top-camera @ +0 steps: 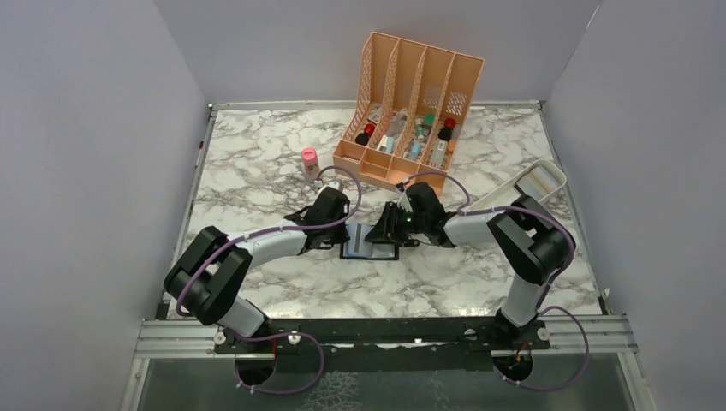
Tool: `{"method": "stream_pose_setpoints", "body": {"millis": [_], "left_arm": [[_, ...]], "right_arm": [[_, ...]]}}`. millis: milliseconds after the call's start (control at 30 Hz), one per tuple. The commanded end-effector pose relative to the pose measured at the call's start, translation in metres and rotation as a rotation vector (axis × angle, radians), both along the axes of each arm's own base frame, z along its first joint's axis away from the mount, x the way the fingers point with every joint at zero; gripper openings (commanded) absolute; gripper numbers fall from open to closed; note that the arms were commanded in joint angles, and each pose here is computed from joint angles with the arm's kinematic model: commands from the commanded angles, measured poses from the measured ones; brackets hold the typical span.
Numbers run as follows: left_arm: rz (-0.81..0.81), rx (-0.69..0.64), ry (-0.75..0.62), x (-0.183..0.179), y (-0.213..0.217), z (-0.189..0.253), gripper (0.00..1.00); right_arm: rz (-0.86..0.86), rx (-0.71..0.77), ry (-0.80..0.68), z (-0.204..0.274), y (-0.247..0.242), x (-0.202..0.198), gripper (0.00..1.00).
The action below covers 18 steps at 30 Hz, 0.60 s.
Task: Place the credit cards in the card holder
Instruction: Insert the credit card into the card holder.
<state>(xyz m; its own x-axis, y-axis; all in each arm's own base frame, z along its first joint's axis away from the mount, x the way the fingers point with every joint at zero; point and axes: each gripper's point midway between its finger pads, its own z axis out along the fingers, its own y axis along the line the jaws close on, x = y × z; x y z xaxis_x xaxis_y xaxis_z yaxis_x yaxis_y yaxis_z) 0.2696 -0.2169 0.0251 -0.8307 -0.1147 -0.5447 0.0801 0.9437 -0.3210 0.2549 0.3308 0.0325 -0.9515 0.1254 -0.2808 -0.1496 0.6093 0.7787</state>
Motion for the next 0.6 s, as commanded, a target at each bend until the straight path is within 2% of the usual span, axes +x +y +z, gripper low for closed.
{"method": "stream_pose_setpoints", "body": {"millis": [0, 267, 567], "left_arm": [[-0.037, 0.010, 0.109, -0.024, -0.001, -0.021, 0.17], [-0.045, 0.001, 0.102, -0.024, -0.003, -0.018, 0.17], [-0.043, 0.029, 0.077, -0.018, 0.000, -0.006, 0.19]], "right_arm": [[0.019, 0.049, -0.008, 0.005, 0.008, -0.004, 0.38], [0.028, 0.062, -0.002, 0.004, 0.010, -0.005, 0.36], [0.028, -0.051, -0.058, 0.008, -0.005, -0.002, 0.37]]}}
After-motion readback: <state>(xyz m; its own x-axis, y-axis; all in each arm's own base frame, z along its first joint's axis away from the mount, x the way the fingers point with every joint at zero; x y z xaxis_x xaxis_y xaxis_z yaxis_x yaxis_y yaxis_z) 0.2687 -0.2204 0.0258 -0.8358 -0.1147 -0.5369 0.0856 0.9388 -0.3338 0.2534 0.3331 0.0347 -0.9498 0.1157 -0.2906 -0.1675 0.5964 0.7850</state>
